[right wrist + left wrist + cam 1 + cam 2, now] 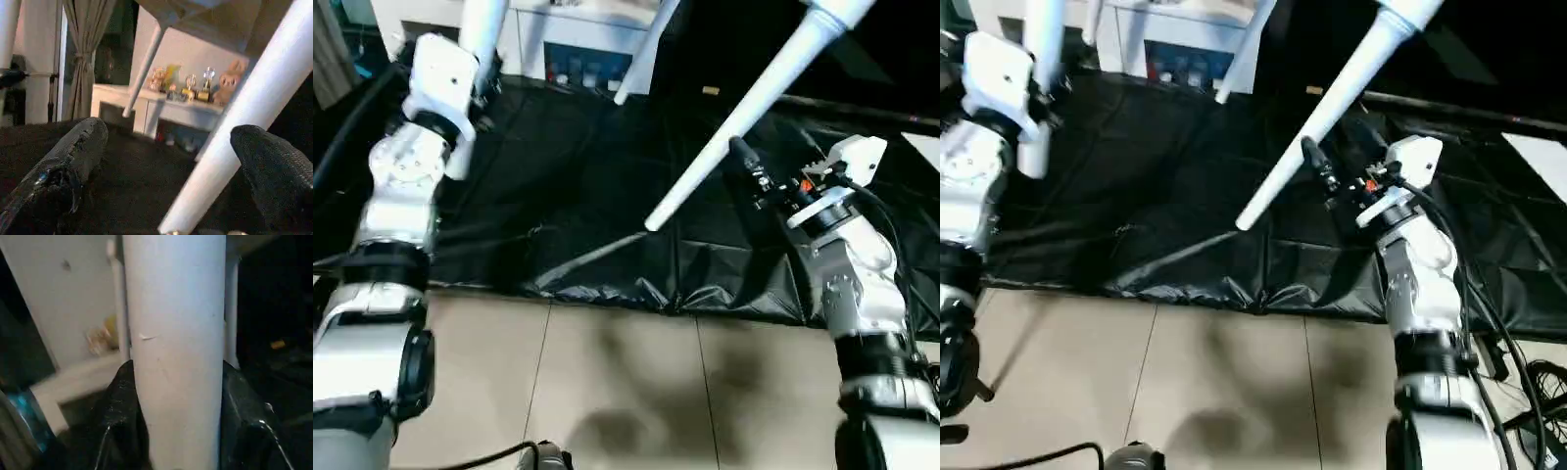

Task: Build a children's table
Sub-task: Flip table

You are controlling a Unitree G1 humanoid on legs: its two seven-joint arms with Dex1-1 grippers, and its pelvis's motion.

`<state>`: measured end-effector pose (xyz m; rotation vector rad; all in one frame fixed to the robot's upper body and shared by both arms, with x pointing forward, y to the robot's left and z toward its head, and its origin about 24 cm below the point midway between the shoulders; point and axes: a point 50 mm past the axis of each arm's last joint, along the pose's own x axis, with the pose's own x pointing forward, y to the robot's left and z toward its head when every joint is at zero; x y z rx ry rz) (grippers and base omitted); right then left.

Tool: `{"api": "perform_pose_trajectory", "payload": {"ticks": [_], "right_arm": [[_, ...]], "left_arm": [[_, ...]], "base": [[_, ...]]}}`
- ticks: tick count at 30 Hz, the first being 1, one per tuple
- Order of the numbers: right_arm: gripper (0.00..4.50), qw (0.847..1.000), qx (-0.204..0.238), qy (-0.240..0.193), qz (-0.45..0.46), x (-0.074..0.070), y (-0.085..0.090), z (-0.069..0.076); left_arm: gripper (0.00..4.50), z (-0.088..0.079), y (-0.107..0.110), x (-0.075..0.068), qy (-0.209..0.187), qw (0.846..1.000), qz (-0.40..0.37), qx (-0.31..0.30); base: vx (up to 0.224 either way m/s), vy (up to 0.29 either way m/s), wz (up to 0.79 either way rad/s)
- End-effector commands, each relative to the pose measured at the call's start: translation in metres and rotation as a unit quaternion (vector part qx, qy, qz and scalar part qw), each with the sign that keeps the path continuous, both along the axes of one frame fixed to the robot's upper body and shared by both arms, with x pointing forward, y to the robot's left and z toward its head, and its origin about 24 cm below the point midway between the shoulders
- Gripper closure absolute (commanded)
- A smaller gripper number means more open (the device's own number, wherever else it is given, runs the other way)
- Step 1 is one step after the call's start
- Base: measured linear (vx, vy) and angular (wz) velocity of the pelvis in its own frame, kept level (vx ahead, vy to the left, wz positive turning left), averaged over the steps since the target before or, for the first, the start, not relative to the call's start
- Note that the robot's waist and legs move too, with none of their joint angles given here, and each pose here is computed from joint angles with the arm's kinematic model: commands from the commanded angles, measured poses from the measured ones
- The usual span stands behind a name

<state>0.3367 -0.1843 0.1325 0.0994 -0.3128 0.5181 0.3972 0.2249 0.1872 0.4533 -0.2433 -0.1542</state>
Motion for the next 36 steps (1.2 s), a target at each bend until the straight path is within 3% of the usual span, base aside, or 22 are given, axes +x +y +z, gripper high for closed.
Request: {"api": "perform_pose_trajectory", "payload": {"ticks": [1, 13, 16, 18, 21, 22, 31, 35, 36], "right_arm": [[0.0, 1.0, -0.005, 0.012, -0.005, -0.002, 0.0, 0.001], [0.0, 0.998, -0.026, 0.05, 0.005, -0.013, 0.015, -0.007], [0.0, 0.997, -0.03, 0.069, 0.012, -0.016, 0.02, -0.012], [0.0, 0.995, -0.035, 0.087, 0.016, -0.017, 0.022, -0.018], [0.0, 0.991, -0.043, 0.123, 0.022, -0.018, 0.025, -0.028], [0.0, 0.989, -0.049, 0.139, 0.024, -0.019, 0.027, -0.033], [0.0, 0.98, -0.065, 0.183, 0.048, -0.023, 0.038, -0.049], [0.0, 0.978, -0.057, 0.194, 0.052, -0.026, 0.042, -0.052], [0.0, 0.978, -0.05, 0.199, 0.048, -0.027, 0.042, -0.055]], "left_arm": [[2.84, -0.046, -0.015, 0.0, 0.113, 0.991, -0.036, 0.065], [2.84, -0.076, -0.022, 0.0, 0.168, 0.984, -0.021, 0.06], [2.84, -0.087, -0.023, -0.003, 0.198, 0.979, -0.026, 0.049], [2.27, -0.094, -0.024, -0.005, 0.215, 0.975, -0.03, 0.045], [2.04, -0.1, -0.023, -0.007, 0.224, 0.974, -0.029, 0.029], [1.72, -0.102, -0.023, -0.008, 0.229, 0.973, -0.028, 0.023], [1.2, -0.098, -0.012, -0.008, 0.214, 0.977, 0.001, 0.026], [0.84, -0.096, 0.0, -0.01, 0.188, 0.981, 0.033, 0.032], [0.84, -0.097, 0.003, -0.013, 0.175, 0.984, 0.036, 0.009]], "base": [[0.0, 0.0, 0.0], [-0.028, -0.004, 0.07], [-0.018, 0.028, -0.01], [-0.062, 0.061, 0.09], [-0.07, 0.039, 0.05], [-0.06, 0.031, -0.01], [-0.012, 0.003, 0.01], [0.0, 0.0, 0.0], [0.0, 0.0, 0.0]]}}
